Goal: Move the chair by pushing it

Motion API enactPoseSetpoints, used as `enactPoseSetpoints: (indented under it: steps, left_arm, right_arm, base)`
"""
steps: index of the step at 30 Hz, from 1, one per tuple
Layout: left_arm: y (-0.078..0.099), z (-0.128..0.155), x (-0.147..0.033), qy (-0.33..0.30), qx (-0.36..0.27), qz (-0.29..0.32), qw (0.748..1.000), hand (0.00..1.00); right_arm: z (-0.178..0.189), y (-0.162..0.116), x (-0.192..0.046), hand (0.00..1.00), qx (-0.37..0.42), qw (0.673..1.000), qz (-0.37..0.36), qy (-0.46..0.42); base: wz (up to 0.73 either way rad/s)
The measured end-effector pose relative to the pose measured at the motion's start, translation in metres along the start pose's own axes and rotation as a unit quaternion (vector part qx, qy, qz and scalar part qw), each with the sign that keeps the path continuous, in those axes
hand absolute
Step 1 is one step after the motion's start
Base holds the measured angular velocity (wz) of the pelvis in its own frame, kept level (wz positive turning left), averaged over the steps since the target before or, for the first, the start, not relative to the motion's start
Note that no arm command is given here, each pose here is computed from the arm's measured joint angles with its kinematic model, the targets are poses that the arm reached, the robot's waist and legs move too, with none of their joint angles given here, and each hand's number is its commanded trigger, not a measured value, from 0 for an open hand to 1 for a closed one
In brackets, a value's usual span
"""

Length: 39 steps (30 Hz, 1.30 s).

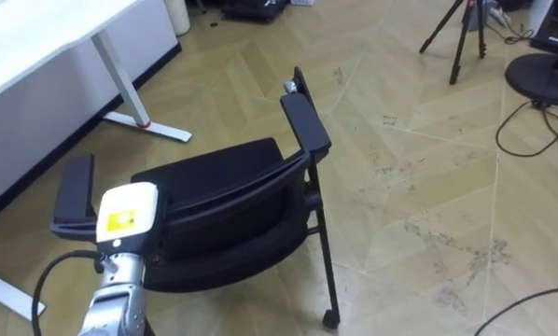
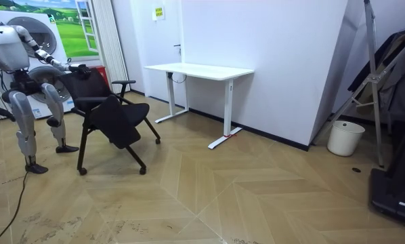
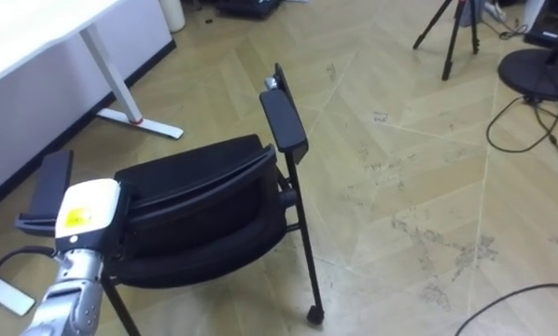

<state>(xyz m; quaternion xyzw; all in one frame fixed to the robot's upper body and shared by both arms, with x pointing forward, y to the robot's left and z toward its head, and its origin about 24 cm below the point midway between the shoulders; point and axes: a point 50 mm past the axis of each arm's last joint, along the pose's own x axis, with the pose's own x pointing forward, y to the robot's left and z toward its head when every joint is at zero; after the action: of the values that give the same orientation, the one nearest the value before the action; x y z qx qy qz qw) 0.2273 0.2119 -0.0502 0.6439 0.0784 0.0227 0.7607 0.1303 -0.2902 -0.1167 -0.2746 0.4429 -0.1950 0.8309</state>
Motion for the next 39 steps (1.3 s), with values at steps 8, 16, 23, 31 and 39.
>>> enactPoseSetpoints:
  steps: [8, 16, 23, 31, 39]
  left_arm:
    - [0.014, 0.005, 0.003, -0.015, 0.013, 0.015, 1.0, 1.0]
    - [0.02, 0.012, 0.013, -0.03, 0.018, 0.012, 0.999, 1.0]
    - [0.028, 0.022, 0.015, -0.051, 0.032, 0.017, 0.998, 1.0]
    - [0.033, 0.029, 0.021, -0.068, 0.035, 0.019, 0.997, 1.0]
    - [0.036, 0.037, 0.029, -0.091, 0.036, 0.023, 0.995, 1.0]
  right_arm:
    - [0.111, -0.027, -0.011, 0.0, -0.116, 0.955, -0.125, -0.244]
    - [0.148, -0.025, -0.028, 0.0, -0.161, 0.92, -0.144, -0.327]
    - [0.178, -0.015, -0.051, 0.0, -0.206, 0.882, -0.12, -0.407]
    - [0.201, -0.012, -0.066, 0.0, -0.283, 0.836, -0.114, -0.456]
    - [0.214, 0.003, -0.077, 0.0, -0.332, 0.799, -0.093, -0.493]
  base:
    - [0.0]
    - [0.0]
    - [0.05]
    - [0.01]
    - [0.05]
